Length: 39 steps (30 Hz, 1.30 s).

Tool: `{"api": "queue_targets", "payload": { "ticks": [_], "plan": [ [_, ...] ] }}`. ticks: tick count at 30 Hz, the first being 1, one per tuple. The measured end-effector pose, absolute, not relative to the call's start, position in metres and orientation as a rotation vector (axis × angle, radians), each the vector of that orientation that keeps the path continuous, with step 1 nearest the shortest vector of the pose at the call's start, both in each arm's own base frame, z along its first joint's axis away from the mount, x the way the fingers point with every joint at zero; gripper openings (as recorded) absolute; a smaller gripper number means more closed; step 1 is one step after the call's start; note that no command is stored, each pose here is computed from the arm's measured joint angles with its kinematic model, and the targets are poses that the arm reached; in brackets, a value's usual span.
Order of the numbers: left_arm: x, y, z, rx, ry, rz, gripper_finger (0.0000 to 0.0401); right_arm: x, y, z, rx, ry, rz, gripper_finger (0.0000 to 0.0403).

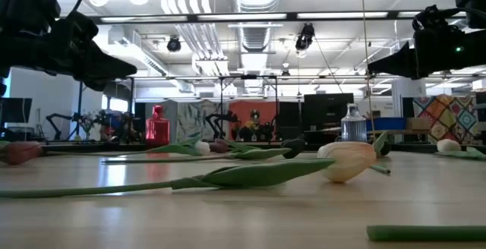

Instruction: Sort flowers into vase by color

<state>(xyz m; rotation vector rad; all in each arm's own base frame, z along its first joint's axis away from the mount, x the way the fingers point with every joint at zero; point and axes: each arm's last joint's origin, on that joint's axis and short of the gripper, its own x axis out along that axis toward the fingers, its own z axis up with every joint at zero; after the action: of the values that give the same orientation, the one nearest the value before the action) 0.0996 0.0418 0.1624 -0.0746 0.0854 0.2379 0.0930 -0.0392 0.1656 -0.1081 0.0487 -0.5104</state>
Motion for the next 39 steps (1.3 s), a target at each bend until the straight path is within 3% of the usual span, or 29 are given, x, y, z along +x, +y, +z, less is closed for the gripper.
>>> {"api": "queue_targets", "payload": {
  "ticks": [14, 23, 39],
  "plan": [
    [0.100, 0.042, 0.162, -0.074, 0.086, 0.243, 0.0000, 0.093, -0.039, 0.166, -0.108, 0.049, -0.511, 0.0009],
    [0.095, 0.053, 0.163, -0.053, 0.072, 0.647, 0.0000, 0.093, -0.039, 0.166, -0.108, 0.049, -0.510, 0.0009],
    [0.094, 0.054, 0.163, -0.051, 0.071, 0.696, 0.0000, 0.093, -0.039, 0.165, -0.108, 0.049, -0.511, 0.0009]
  ]
}}
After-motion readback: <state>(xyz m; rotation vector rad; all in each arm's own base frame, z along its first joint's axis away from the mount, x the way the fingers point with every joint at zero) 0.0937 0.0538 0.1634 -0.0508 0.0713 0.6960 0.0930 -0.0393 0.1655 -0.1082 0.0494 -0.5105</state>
